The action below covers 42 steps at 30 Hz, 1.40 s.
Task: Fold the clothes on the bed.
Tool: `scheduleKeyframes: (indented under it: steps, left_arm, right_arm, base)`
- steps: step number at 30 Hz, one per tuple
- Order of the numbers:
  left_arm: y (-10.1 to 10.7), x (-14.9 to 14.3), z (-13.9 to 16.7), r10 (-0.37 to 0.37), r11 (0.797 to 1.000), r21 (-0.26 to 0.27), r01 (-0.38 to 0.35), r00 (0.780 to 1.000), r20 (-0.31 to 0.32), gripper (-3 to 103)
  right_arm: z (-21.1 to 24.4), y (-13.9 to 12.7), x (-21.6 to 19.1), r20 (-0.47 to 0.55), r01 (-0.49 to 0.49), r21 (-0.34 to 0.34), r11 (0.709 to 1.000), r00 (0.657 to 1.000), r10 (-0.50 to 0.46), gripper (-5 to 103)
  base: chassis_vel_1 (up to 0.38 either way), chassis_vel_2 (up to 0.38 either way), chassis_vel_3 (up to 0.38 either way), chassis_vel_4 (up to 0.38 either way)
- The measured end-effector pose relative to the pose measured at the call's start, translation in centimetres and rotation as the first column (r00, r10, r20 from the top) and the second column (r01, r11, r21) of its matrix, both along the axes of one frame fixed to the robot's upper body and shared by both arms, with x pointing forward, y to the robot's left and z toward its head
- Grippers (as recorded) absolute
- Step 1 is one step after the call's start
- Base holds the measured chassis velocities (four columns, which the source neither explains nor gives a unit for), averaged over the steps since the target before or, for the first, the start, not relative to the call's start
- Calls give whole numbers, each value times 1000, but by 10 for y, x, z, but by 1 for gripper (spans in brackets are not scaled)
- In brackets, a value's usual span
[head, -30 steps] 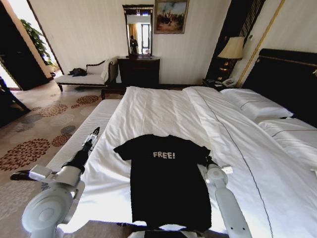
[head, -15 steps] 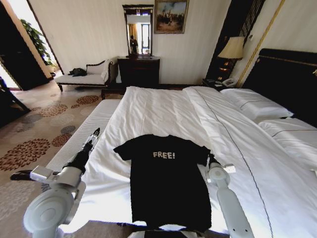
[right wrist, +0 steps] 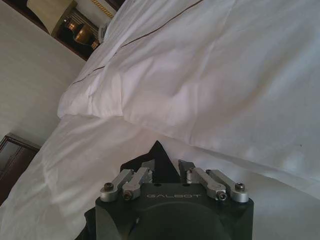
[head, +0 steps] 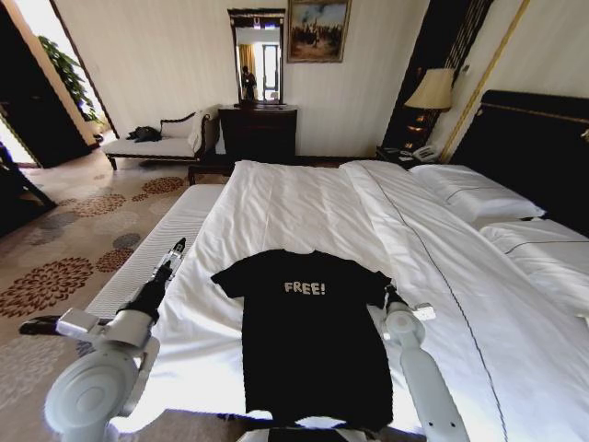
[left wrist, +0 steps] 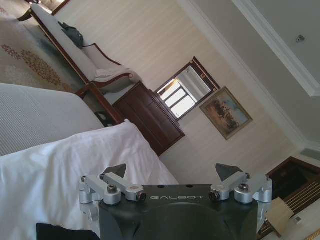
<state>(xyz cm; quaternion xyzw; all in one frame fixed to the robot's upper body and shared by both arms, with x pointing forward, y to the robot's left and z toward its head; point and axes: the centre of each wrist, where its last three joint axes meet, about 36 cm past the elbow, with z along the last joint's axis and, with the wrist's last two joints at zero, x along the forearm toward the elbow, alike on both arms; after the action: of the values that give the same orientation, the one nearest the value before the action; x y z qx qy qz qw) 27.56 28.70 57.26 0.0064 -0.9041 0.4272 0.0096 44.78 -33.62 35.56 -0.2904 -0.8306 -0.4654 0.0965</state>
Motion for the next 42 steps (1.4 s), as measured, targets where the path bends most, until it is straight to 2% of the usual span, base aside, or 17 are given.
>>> scheduleKeyframes:
  steps: [3, 5, 7, 9, 10, 13, 15, 17, 18, 21, 22, 24, 26, 33, 36, 39, 42]
  left_arm:
    - [-1, 0, 0, -2, 1000, -1, 2, 1000, 2, 100]
    - [-1, 1, 0, -2, 1000, -1, 2, 1000, 2, 100]
    - [-1, 1, 0, -2, 1000, -1, 2, 1000, 3, 100]
    - [-1, 1, 1, -2, 1000, -1, 2, 1000, 3, 100]
    - [-1, 1, 1, -2, 1000, 0, 2, 1000, 4, 100]
    - [0, 1, 1, -3, 1000, 2, 3, 1000, 6, 100]
    - [0, 1, 1, -2, 1000, 2, 2, 1000, 6, 100]
    - [0, 1, 1, -2, 1000, 2, 2, 1000, 6, 100]
    - [0, 1, 1, -2, 1000, 2, 2, 1000, 6, 100]
    - [0, 1, 1, -2, 1000, 1, 2, 1000, 6, 100]
    - [0, 1, 1, -2, 1000, 1, 2, 1000, 6, 100]
    - [-1, 1, 1, -3, 1000, 1, 3, 1000, 6, 100]
    - [-1, 1, 1, -3, 1000, 1, 3, 1000, 6, 100]
    - [-1, 1, 1, -4, 1000, 3, 4, 1000, 3, 100]
    - [-1, 1, 1, -3, 1000, 4, 3, 1000, 1, 100]
    - [-1, 1, 0, -3, 1000, 6, 3, 1000, -1, 100]
    - [-1, 1, 0, -4, 1000, 6, 4, 1000, -2, 100]
  right_arm:
    - [-3, 1, 2, 8, -15, -1, 1000, 1000, 15, 43]
    - [-3, 2, 2, 13, -21, -1, 1000, 1000, 21, 43]
    - [-4, 3, 4, 19, -32, -2, 999, 999, 32, 54]
    - [-5, 4, 5, 20, -35, -1, 999, 999, 35, 54]
    - [-5, 5, 6, 20, -37, 0, 999, 999, 37, 59]
    - [-5, 7, 7, 22, -41, 3, 999, 999, 41, 47]
    - [-5, 8, 8, 22, -42, 3, 999, 999, 42, 47]
    - [-6, 8, 8, 22, -42, 2, 999, 999, 42, 36]
    - [-6, 8, 8, 22, -42, 2, 999, 999, 42, 36]
    - [-8, 7, 9, 17, -39, -1, 999, 999, 39, 19]
    - [-8, 7, 9, 17, -39, -1, 999, 999, 39, 19]
    - [-9, 7, 9, 15, -37, -4, 999, 999, 37, 9]
    - [-9, 6, 9, 14, -35, -7, 999, 999, 35, 3]
    - [-8, 4, 9, 18, -29, -27, 999, 999, 29, 0]
    - [-6, 5, 9, 31, -39, -59, 998, 999, 41, 0]
    - [-5, 15, 10, 56, -80, -135, 988, 995, 88, 0]
    - [-1, 25, 12, 82, -109, -170, 979, 989, 124, 0]
  base:
    - [0, 0, 0, 0]
    - [0, 0, 0, 0]
    - [0, 0, 0, 0]
    - [0, 0, 0, 0]
    - [0, 0, 0, 0]
    - [0, 0, 0, 0]
    - [0, 0, 0, 0]
    - [0, 0, 0, 0]
    - [0, 0, 0, 0]
    - [0, 0, 0, 0]
    - [0, 0, 0, 0]
    - [0, 0, 0, 0]
    - [0, 0, 0, 0]
    - [0, 0, 0, 0]
    - [0, 0, 0, 0]
    - [0, 0, 0, 0]
    - [0, 0, 0, 0]
